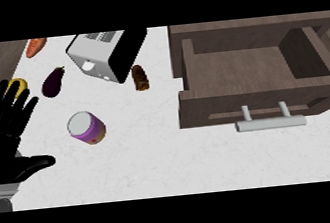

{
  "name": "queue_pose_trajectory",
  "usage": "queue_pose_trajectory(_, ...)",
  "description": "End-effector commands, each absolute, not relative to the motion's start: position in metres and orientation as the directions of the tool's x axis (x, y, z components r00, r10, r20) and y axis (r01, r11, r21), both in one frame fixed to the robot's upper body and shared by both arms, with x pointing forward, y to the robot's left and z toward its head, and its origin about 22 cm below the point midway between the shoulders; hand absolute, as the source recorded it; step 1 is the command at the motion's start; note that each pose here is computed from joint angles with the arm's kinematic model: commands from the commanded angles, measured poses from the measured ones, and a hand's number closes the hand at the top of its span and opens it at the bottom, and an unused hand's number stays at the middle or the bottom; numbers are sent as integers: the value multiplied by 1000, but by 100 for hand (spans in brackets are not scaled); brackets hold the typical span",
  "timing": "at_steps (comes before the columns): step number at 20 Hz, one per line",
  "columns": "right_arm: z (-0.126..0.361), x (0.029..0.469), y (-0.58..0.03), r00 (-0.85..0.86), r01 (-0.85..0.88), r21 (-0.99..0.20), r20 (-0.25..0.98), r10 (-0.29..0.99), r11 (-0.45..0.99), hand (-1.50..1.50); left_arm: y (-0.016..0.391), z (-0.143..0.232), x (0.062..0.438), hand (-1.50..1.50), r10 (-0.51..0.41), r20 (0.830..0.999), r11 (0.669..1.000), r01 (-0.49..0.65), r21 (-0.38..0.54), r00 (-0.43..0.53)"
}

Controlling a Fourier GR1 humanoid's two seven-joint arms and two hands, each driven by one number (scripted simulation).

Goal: Pick up the can, place it into the drawer and close the drawer

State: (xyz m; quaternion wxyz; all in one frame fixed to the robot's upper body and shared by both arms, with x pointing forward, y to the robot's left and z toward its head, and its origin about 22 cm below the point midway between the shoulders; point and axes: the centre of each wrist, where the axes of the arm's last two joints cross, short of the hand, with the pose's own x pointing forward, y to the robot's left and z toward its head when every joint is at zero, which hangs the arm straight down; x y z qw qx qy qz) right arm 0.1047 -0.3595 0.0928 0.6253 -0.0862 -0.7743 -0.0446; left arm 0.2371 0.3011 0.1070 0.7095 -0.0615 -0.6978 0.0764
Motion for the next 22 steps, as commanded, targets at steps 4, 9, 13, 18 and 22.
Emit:
queue_pose_trajectory(4, 90, 90, -373, -206, 198, -34, 976, 75, 980, -150, 268, 72, 256, -150, 180, 982, 983, -33, -178, 57)
queue_pose_trajectory(9, 97, 84, -378, -208, 198, -59, 973, 101, 978, -150, 307, 50, 255, -150, 178, 982, 983, -63, -174, 67)
queue_pose_trajectory(13, 105, 81, -384, -192, 191, -68, 976, 105, 979, -150, 287, 20, 264, -150, 134, 989, 988, -80, -130, 59)
queue_pose_trajectory(18, 97, 68, -385, -198, 189, -43, 977, 81, 981, -150, 315, 1, 274, -150, 139, 987, 982, -138, -128, 76)
queue_pose_trajectory(22, 102, 84, -385, -212, 197, -34, 974, 76, 980, -150, 316, -30, 258, -150, 143, 987, 979, -156, -131, 68)
